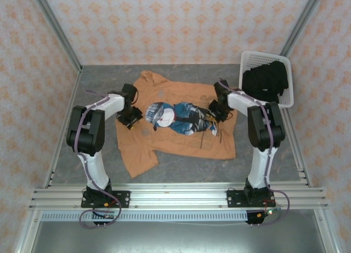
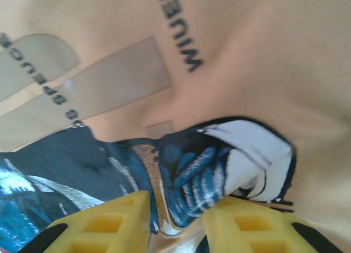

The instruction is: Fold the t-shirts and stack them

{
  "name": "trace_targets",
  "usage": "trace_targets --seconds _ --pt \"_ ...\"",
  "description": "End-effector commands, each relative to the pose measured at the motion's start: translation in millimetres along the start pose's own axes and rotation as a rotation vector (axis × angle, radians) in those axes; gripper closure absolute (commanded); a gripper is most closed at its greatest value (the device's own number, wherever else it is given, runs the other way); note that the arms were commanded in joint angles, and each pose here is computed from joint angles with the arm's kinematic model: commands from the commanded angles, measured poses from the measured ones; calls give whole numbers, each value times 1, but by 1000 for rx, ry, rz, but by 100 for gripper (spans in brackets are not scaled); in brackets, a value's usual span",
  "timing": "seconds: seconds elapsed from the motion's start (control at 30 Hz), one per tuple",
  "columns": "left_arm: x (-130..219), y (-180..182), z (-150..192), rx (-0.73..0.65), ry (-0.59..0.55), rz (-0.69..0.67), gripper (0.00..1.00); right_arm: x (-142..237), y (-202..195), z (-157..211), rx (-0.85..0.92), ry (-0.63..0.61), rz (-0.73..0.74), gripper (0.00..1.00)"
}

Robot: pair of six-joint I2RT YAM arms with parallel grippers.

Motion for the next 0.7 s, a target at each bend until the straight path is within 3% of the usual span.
trace_targets --seconds 0.0,0.17,0.37,0.57,0.67 --pt "-13 9 -26 42 -33 -66 57 -28 -15 -10 -1 22 137 68" --pt "2 41 -32 98 -62 -171 57 -31 -4 -11 15 41 155 68" --pt "25 91 -21 160 -74 -210 54 -12 -26 17 45 58 175 67" --pt "28 100 -4 156 -6 -184 52 -14 -57 53 74 111 225 66" --pt "51 90 -8 167 -76 -122 52 -6 -68 57 91 81 240 66"
Point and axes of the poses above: each hand's point on the last joint's axis, 136 mm out from that joint toward the fingers, its own x axis back along the fingers, its own y axis along the line the jaws close on, z = x × y, the point moved 3 cm from there along x, back along the fingers, and after that the axes turned 5 degrees about -x, right-handed, at the moved point
